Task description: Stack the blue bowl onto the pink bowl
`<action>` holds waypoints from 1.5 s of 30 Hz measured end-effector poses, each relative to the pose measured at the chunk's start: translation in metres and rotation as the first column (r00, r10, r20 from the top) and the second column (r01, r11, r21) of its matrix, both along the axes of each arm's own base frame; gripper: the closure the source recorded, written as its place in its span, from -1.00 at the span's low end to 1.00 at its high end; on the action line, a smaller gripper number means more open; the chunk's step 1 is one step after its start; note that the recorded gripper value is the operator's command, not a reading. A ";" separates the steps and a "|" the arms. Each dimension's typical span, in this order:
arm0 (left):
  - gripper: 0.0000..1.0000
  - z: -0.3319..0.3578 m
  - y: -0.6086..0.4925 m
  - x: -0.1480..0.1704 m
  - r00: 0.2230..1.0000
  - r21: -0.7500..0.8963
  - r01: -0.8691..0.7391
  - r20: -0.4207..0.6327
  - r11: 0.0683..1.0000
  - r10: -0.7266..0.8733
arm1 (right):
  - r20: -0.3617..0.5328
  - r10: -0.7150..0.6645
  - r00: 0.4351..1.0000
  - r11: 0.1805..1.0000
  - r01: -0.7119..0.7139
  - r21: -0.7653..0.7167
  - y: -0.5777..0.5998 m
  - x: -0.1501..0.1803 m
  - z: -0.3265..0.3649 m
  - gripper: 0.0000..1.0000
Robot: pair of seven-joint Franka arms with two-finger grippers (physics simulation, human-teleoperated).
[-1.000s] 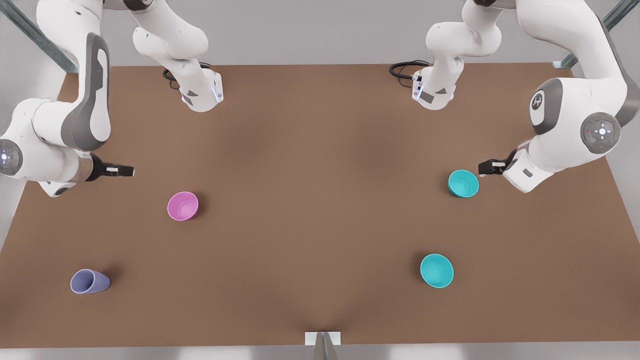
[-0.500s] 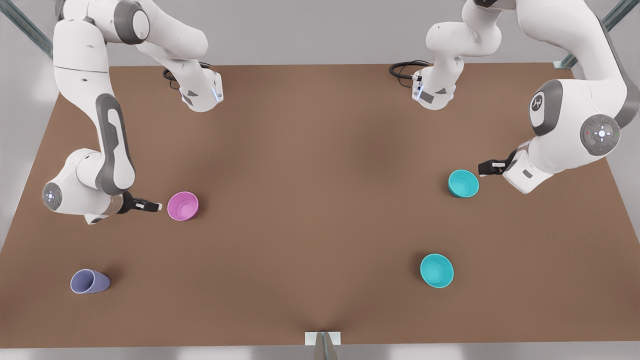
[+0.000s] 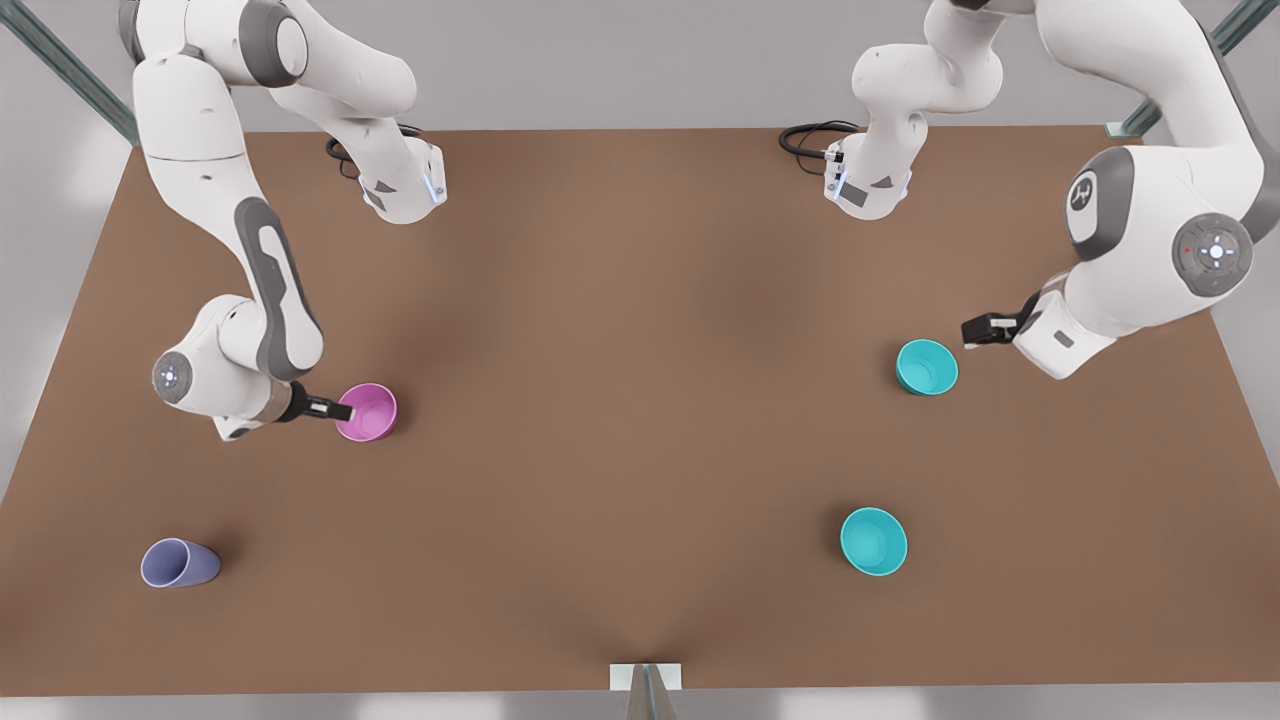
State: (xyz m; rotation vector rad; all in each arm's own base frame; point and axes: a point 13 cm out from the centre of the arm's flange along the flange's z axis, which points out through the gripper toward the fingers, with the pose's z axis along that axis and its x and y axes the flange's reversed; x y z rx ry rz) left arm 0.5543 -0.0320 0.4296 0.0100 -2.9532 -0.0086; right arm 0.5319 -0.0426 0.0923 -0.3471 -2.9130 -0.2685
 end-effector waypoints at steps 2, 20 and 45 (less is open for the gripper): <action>-1.00 0.001 -0.001 0.000 1.000 -0.001 0.001 0.001 1.000 -0.001 | -0.011 0.012 1.000 1.000 -0.012 0.001 0.003 -0.004 -0.012 -1.00; -1.00 -0.002 -0.002 -0.001 1.000 0.000 0.001 -0.006 1.000 -0.001 | 0.248 0.162 0.955 0.965 -0.205 0.160 0.125 0.123 0.130 0.57; -1.00 -0.265 0.099 -0.066 0.947 -0.138 -0.192 -0.286 0.972 0.146 | 0.381 -0.008 0.925 0.984 -0.059 0.165 0.352 0.228 0.176 -1.00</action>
